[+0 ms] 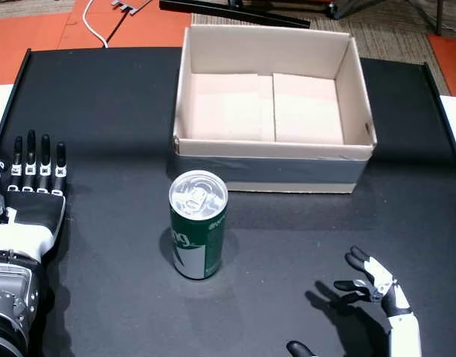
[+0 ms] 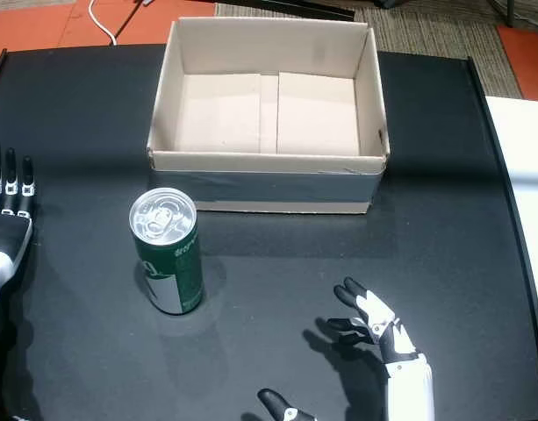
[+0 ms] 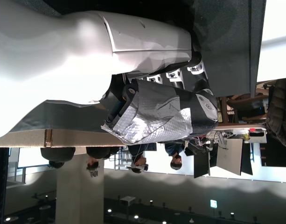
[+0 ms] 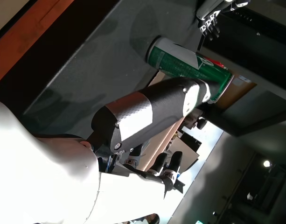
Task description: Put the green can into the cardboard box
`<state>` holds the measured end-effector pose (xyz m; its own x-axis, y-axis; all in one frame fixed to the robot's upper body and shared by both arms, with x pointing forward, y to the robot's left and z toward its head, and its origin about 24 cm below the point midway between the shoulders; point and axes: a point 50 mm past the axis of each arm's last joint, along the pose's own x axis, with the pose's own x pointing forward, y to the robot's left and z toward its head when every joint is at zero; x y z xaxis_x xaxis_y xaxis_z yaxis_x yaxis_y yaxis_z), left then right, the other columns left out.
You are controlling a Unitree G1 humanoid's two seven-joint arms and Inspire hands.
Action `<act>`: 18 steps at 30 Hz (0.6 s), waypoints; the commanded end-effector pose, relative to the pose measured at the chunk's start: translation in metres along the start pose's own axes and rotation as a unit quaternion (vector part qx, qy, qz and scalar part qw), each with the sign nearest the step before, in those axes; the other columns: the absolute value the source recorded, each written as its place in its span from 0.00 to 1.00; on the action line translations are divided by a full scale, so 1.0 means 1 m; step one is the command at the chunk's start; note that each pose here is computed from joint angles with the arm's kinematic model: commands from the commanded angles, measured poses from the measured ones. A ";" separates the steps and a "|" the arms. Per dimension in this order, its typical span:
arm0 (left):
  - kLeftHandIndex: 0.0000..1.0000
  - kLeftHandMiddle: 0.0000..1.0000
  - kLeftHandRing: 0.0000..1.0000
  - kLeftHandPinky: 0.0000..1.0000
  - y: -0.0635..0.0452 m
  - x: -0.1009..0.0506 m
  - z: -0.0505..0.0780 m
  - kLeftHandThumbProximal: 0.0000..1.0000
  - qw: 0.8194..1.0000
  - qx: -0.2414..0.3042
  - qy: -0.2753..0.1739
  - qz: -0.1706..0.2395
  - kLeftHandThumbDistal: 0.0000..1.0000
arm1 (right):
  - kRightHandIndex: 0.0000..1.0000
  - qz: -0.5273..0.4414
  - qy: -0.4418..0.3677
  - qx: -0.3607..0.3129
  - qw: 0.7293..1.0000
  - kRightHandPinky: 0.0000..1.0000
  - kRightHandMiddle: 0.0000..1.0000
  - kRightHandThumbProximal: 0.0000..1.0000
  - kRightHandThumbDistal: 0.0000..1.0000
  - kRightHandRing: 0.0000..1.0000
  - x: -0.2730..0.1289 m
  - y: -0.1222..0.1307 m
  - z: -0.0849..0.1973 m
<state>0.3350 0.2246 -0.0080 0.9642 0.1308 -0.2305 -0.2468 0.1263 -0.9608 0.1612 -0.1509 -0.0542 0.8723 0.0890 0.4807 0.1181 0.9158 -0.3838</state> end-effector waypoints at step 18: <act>0.52 0.55 0.64 0.80 0.022 -0.010 -0.002 0.59 0.999 0.004 0.012 0.045 0.00 | 0.53 -0.031 0.027 0.014 0.999 0.91 0.68 0.54 1.00 0.79 -0.003 -0.009 -0.003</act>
<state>0.3350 0.2247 -0.0079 0.9650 0.1290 -0.2285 -0.2444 0.1257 -0.9615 0.1592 -0.1560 -0.0556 0.8909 0.0454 0.4520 0.1300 0.9279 -0.3493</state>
